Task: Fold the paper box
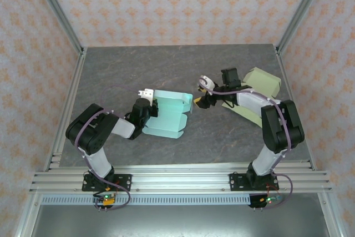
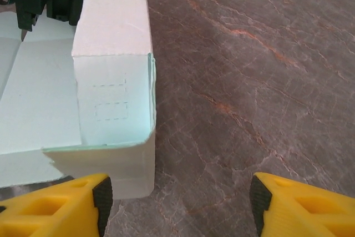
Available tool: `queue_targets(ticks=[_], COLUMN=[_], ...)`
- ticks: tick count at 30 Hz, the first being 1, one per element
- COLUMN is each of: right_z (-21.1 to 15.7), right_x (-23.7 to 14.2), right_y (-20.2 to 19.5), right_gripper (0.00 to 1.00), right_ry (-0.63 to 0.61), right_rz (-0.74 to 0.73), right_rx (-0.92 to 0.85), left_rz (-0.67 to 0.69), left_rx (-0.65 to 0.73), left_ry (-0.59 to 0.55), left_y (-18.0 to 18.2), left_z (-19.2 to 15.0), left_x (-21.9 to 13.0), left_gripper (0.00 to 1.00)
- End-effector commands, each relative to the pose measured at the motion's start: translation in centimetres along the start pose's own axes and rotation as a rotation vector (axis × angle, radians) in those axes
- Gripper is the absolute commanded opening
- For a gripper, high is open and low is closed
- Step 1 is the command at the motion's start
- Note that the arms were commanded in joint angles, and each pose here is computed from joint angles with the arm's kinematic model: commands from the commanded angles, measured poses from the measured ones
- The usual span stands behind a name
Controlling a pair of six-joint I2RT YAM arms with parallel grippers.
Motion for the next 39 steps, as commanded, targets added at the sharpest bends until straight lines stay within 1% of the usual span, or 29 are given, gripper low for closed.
queue_targets(ticks=[1,6,8,10,12,14,16,18,22,25,28,29,32,36,39], right_z=[1.4,2.0,2.0,1.8,1.7,2.4,3.1,3.4,3.1,2.8,2.6,2.5,1.6,0.4,0.9], right_x=[1.2,2.8,3.3,4.1,5.1,5.6,5.9,6.3,6.7,6.6,5.9,5.5,4.0,1.8,0.9], right_y=[1.5,3.4,3.9,4.0,3.9,3.3,3.1,3.1,3.4,3.1,4.2,4.8,5.7,5.4,4.4], right_gripper=[0.66,0.61,0.59,0.56,0.51,0.47,0.46,0.46,0.47,0.53,0.6,0.62,0.65,0.65,0.65], right_ry=[-0.029,-0.02,-0.021,-0.016,-0.035,-0.086,-0.133,-0.164,-0.185,-0.194,-0.178,-0.166,-0.088,-0.003,-0.031], right_rz=[0.093,0.172,0.177,0.145,0.074,0.008,-0.041,-0.083,-0.089,-0.116,-0.05,0.002,0.109,0.129,0.11], right_rx=[-0.054,-0.072,-0.076,-0.073,-0.076,-0.058,-0.029,0.002,0.043,0.082,0.065,0.055,0.041,0.001,0.009], left_rz=[-0.023,-0.021,-0.011,0.006,0.005,0.006,0.017,0.041,0.089,0.132,0.135,0.141,0.156,0.138,0.127], left_rx=[0.003,-0.004,-0.008,-0.024,-0.044,-0.051,-0.051,-0.06,-0.061,-0.076,-0.073,-0.069,-0.065,-0.05,-0.043], left_ry=[-0.029,-0.024,-0.02,-0.019,-0.021,-0.025,-0.025,-0.024,-0.024,-0.03,-0.025,-0.023,-0.027,-0.023,-0.018], left_y=[-0.6,-0.7,-0.5,-0.3,-0.3,-0.3,-0.1,0.3,0.8,1.6,1.6,1.7,2.1,1.8,1.6], left_z=[1.2,1.4,1.3,1.2,1.2,1.2,1.0,0.9,0.4,0.3,0.0,-0.1,0.0,-0.1,-0.3], left_x=[-0.4,-0.3,-0.2,-0.1,-0.1,0.0,0.2,0.2,0.3,0.1,0.1,0.1,0.0,0.0,0.2], left_gripper=[0.0,0.0,0.0,0.0,0.0,0.0,0.0,0.0,0.0,0.0,0.0,0.0,0.0,0.0,0.0])
Point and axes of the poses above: each hand's point on the last joint's axis, 136 mm out from that joint toward the fingers, its own x axis out along the fingers, its own y axis along the line the jaws close on, z = x × y, the point moved 1 cm from there along -x, back along the fingers, and after that the axes turned 1 degree about x, right-handed, at the moved point
